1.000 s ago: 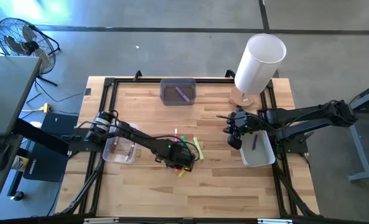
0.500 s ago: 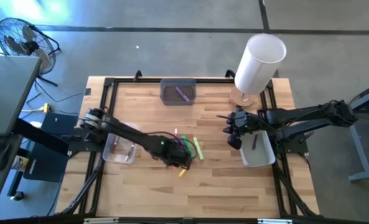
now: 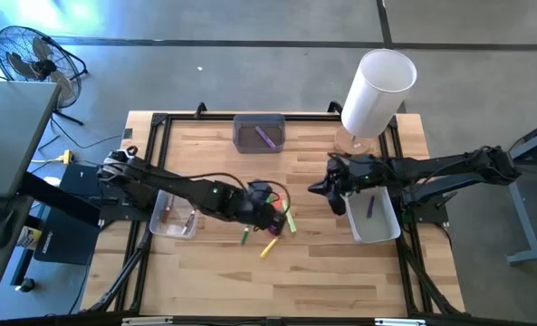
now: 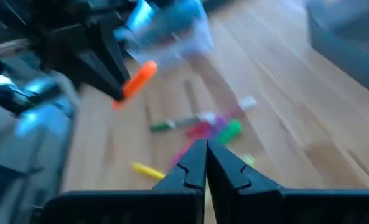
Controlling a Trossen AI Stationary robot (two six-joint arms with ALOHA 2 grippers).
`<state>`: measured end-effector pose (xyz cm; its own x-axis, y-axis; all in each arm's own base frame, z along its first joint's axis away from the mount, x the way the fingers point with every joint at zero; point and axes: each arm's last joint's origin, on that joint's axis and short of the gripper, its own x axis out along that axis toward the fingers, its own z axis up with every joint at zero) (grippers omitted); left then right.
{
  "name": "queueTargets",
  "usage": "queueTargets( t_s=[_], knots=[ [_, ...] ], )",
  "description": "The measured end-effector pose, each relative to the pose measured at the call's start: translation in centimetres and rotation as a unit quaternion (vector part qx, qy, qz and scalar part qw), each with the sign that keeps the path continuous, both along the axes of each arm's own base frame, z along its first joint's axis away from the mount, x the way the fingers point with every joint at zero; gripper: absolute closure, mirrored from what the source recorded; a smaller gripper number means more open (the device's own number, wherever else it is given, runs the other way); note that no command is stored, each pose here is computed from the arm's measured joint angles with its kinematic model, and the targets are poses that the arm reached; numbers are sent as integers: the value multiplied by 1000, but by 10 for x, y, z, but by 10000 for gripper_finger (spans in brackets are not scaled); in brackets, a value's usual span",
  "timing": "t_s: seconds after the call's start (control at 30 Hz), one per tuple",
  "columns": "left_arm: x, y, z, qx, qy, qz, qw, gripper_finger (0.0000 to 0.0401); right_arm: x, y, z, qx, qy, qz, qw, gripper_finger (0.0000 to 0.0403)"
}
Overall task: Pick & Place Markers
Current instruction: Put the orange pen into the gray bin
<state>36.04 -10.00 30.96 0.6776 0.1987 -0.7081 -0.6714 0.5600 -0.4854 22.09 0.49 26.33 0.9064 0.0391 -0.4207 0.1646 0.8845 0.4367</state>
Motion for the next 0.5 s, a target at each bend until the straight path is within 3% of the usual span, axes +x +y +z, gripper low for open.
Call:
queueTargets(
  t_s=[0.23,0.5],
  knots=[
    [9,12,40,68,-55,-25,996,378,-1,2,25,14,-113,32,993,328],
    [21,23,64,97,-133,-63,984,376,0,6,42,18,-197,60,978,252]
  ],
)
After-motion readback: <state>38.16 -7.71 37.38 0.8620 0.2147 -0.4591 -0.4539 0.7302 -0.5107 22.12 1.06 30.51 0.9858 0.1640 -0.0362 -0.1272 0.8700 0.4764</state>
